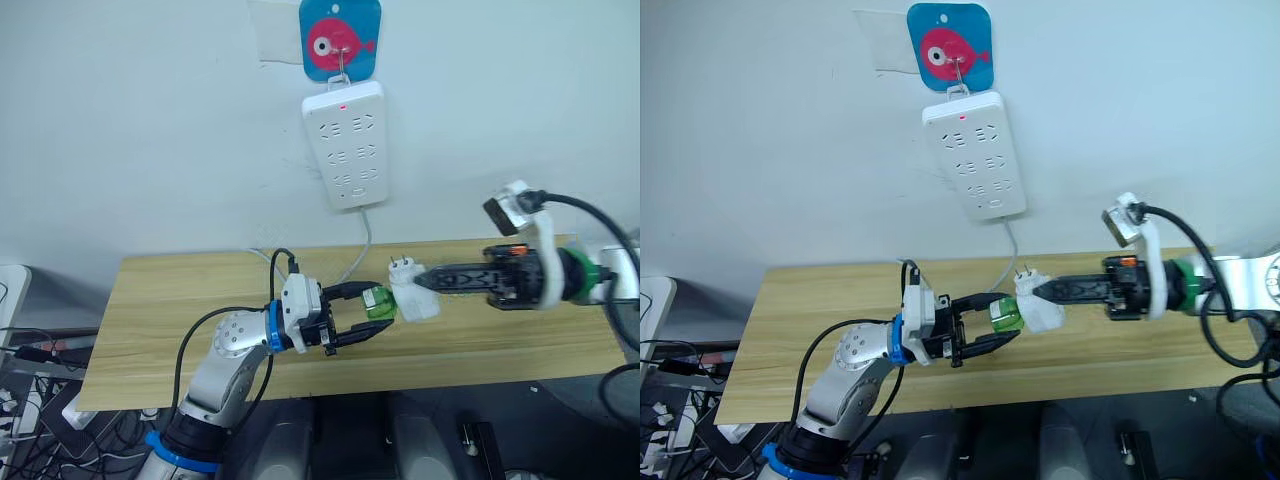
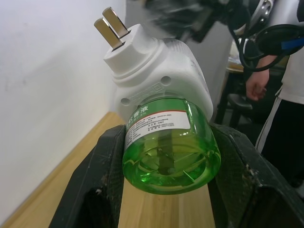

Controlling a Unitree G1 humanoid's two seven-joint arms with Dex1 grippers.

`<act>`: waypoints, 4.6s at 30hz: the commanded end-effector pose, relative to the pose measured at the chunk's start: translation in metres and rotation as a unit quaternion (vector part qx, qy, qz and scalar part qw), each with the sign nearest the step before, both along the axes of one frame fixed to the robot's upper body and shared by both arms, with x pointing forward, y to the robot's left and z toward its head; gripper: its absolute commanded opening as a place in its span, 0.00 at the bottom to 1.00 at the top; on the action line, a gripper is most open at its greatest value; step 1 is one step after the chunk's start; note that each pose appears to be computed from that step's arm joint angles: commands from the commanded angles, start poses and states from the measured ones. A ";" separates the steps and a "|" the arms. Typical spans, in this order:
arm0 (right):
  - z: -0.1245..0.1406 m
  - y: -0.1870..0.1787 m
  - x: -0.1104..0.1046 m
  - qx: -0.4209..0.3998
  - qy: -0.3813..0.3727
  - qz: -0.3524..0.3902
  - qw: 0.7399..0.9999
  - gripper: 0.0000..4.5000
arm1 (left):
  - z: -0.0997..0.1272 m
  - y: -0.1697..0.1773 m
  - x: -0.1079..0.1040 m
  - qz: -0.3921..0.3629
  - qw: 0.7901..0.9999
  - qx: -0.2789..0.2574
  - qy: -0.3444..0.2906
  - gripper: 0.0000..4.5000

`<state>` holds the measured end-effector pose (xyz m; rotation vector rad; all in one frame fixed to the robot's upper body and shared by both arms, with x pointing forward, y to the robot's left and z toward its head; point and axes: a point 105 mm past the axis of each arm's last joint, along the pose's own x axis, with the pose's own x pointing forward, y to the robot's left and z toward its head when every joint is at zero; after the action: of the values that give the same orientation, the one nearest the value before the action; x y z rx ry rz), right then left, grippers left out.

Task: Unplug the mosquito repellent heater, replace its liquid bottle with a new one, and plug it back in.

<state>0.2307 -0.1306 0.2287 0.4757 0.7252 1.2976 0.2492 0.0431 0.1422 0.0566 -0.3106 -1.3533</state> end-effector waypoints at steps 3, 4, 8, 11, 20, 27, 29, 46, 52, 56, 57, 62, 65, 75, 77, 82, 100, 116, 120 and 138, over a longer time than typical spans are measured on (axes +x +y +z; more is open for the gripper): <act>0.006 -0.016 -0.004 -0.019 -0.028 -0.019 0.999 0.53 | 0.011 0.000 -0.006 -0.006 1.000 -0.020 -0.013 0.50; 0.003 -0.019 -0.002 -0.027 -0.033 -0.028 0.999 0.61 | 0.011 0.000 -0.006 -0.006 1.000 -0.021 -0.012 0.50; -0.016 -0.028 0.007 -0.071 -0.082 -0.055 0.993 0.92 | 0.011 0.001 -0.007 -0.012 1.000 -0.021 -0.009 0.50; -0.023 -0.032 0.009 -0.082 -0.110 -0.056 0.989 0.99 | 0.012 0.001 -0.008 -0.015 1.000 -0.020 -0.009 0.50; -0.020 -0.017 -0.002 -0.056 -0.127 0.009 0.990 0.99 | 0.013 -0.001 -0.013 -0.034 0.999 -0.018 0.005 0.50; -0.025 -0.009 -0.012 -0.051 -0.095 0.038 0.993 0.99 | 0.016 -0.003 -0.016 -0.047 0.999 -0.026 0.013 0.50; -0.028 -0.004 -0.008 -0.049 -0.102 0.034 0.993 0.99 | 0.019 -0.005 -0.018 -0.057 0.998 -0.033 0.015 0.50; -0.037 0.002 0.001 -0.065 -0.115 0.026 0.991 0.99 | 0.025 -0.008 -0.024 -0.079 0.996 -0.036 0.022 0.50; -0.023 0.008 -0.009 -0.013 -0.062 0.062 0.996 0.99 | 0.026 -0.009 -0.027 -0.095 0.994 -0.040 0.038 0.50; -0.021 0.009 -0.013 -0.013 -0.050 0.070 0.996 0.99 | 0.027 -0.009 -0.026 -0.092 0.994 -0.042 0.044 0.50; -0.021 0.009 -0.012 -0.014 -0.050 0.067 0.996 0.99 | 0.027 -0.009 -0.026 -0.093 0.994 -0.042 0.044 0.50; -0.022 0.011 -0.010 -0.016 -0.055 0.060 0.997 0.91 | 0.026 -0.009 -0.027 -0.095 0.994 -0.040 0.046 0.50; -0.021 0.012 -0.006 -0.011 -0.058 0.052 0.997 0.72 | 0.025 -0.009 -0.028 -0.098 0.993 -0.039 0.049 0.50; -0.022 0.010 -0.006 -0.008 -0.050 0.040 0.998 0.68 | 0.023 -0.008 -0.022 -0.081 0.995 -0.030 0.045 0.73; -0.023 0.009 -0.004 -0.010 -0.048 0.030 0.998 0.68 | 0.021 -0.007 -0.020 -0.074 0.996 -0.019 0.043 0.88; -0.030 0.002 0.002 -0.031 -0.044 -0.002 0.999 0.68 | 0.019 0.000 -0.012 -0.036 0.999 0.019 0.014 1.00; -0.067 0.007 0.024 -0.205 -0.070 -0.183 0.959 0.68 | -0.029 -0.022 0.014 0.075 0.957 0.243 -0.142 1.00; -0.063 0.024 0.021 -0.193 -0.061 -0.217 0.955 0.68 | -0.026 -0.041 0.034 0.101 0.939 0.260 -0.201 1.00; -0.062 0.026 0.022 -0.187 -0.061 -0.222 0.955 0.68 | -0.029 -0.044 0.034 0.101 0.937 0.267 -0.200 0.86; -0.050 0.030 0.010 -0.173 -0.104 -0.235 0.951 0.99 | -0.027 -0.037 0.041 0.118 0.954 0.230 -0.154 0.50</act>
<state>0.2483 -0.1054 0.1633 0.2224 0.6658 0.7017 0.2891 0.0045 0.1078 0.7435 -0.2146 -1.1715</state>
